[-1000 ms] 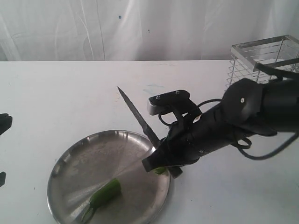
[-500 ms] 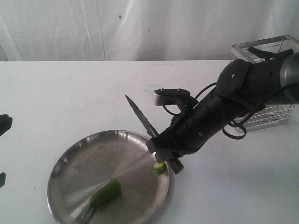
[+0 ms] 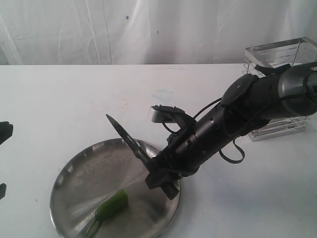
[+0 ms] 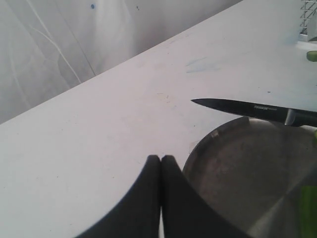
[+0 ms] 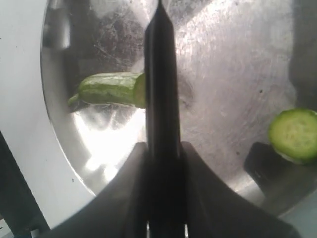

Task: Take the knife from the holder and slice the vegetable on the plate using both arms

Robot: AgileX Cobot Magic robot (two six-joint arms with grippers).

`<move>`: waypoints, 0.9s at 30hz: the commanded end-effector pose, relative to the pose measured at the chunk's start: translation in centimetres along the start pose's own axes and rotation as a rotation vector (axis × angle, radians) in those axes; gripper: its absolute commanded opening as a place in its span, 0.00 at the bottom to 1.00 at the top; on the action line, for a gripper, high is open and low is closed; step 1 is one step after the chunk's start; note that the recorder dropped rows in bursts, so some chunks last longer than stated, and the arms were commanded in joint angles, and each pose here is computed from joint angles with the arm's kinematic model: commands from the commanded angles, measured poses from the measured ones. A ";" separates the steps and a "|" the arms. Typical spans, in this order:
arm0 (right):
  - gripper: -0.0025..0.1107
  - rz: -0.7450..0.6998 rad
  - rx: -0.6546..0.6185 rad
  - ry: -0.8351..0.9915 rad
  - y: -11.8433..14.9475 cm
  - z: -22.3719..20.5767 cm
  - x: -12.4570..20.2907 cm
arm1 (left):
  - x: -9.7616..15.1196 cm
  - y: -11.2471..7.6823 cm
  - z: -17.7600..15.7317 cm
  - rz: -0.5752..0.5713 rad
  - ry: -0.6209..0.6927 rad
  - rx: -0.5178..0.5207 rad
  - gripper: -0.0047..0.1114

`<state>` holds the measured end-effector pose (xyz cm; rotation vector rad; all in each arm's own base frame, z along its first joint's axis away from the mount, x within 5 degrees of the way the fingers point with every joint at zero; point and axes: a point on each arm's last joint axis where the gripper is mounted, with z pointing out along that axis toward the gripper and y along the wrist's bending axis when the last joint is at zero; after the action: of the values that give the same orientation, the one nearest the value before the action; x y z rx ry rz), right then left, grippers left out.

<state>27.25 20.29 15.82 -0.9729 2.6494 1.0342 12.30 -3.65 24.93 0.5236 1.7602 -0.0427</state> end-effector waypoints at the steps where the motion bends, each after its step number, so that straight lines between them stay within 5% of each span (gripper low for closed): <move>1: 0.22 0.019 -0.008 -0.023 -0.3 0.3 -0.2 | 0.0 -0.2 0.0 -0.011 -0.006 0.015 0.04; 8: 0.41 0.041 0.021 -0.038 -1.0 0.9 -0.3 | 0.0 -0.2 0.0 -0.011 -0.007 0.017 0.04; 13: 0.41 0.018 0.026 -0.084 -0.6 0.2 -1.5 | 0.0 -0.2 0.0 -0.011 -0.007 0.017 0.04; 20: 0.30 -0.006 0.037 -0.158 0.4 -1.6 -3.3 | 0.0 -0.2 -0.1 -0.013 -0.009 0.016 0.04; 27: 0.02 -0.005 0.098 -0.175 -0.1 -1.6 -3.0 | -0.1 -0.2 -0.1 -0.013 -0.010 0.016 0.04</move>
<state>29.93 21.09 17.81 -0.8481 2.5291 0.9497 12.29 -3.66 24.93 0.5247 1.7597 -0.0442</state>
